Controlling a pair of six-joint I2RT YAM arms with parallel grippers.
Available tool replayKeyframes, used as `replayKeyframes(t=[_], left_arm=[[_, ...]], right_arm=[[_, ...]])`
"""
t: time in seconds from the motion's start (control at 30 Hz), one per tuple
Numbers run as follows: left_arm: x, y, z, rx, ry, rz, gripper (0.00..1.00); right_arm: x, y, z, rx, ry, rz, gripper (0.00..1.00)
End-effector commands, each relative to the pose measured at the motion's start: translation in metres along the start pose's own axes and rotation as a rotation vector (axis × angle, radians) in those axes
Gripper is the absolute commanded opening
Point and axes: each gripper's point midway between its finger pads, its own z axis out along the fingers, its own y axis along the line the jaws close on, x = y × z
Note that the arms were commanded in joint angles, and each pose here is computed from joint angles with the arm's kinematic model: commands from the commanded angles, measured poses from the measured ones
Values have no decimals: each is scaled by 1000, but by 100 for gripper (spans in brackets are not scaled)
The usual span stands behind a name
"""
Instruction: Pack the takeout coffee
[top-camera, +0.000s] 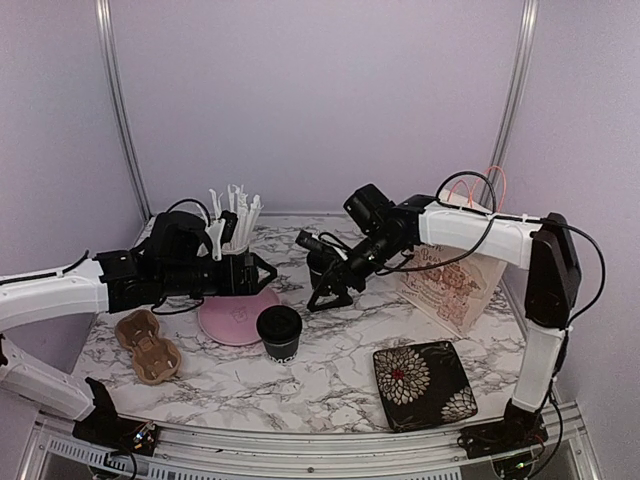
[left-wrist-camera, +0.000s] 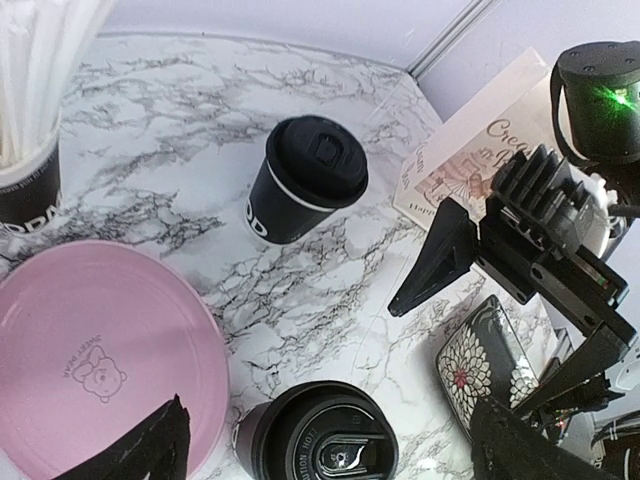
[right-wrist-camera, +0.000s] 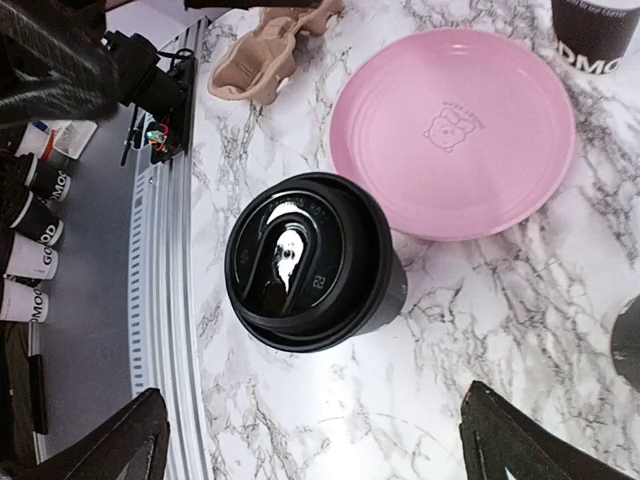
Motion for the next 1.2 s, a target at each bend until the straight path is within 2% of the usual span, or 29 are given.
replayKeyframes(t=[0.0, 0.1, 0.17, 0.27, 0.37, 0.43, 0.5, 0.57, 0.63, 0.77, 0.87, 0.97, 1.07, 1.17], left_arm=[[-24, -2, -36, -67, -34, 87, 99], [-47, -10, -63, -104, -54, 221, 99], [-67, -9, -81, -157, -124, 314, 99], [-98, -7, -106, -245, -237, 424, 99], [-127, -13, -124, -299, -319, 462, 99], [-154, 6, -144, -472, -443, 429, 99], [-171, 39, -169, -718, -581, 348, 99], [-173, 61, -180, -886, -631, 307, 99], [-169, 61, -163, -874, -589, 409, 99], [-148, 69, -143, -743, -540, 423, 99], [-134, 67, -142, -653, -546, 468, 99], [-137, 63, -150, -629, -565, 469, 98], [-140, 64, -155, -605, -602, 455, 94], [-136, 63, -149, -578, -590, 463, 94]], right_arm=[[-34, -3, -43, 184, -27, -182, 99], [-63, -11, -80, 334, -106, -265, 99], [-79, -12, -100, 374, -181, -289, 99], [-82, -13, -104, 346, -194, -282, 99], [-79, -5, -94, 254, -160, -333, 99], [-82, -1, -93, 242, -150, -390, 99], [-87, 3, -91, 264, -140, -463, 98], [-89, 2, -84, 316, -109, -542, 93], [-84, 4, -69, 328, -59, -630, 90], [-56, 2, -19, 307, 108, -739, 82], [-41, 4, 8, 260, 174, -736, 85], [-33, 8, 30, 228, 204, -721, 88], [-29, 10, 46, 219, 235, -712, 88], [-29, 7, 55, 221, 250, -704, 88]])
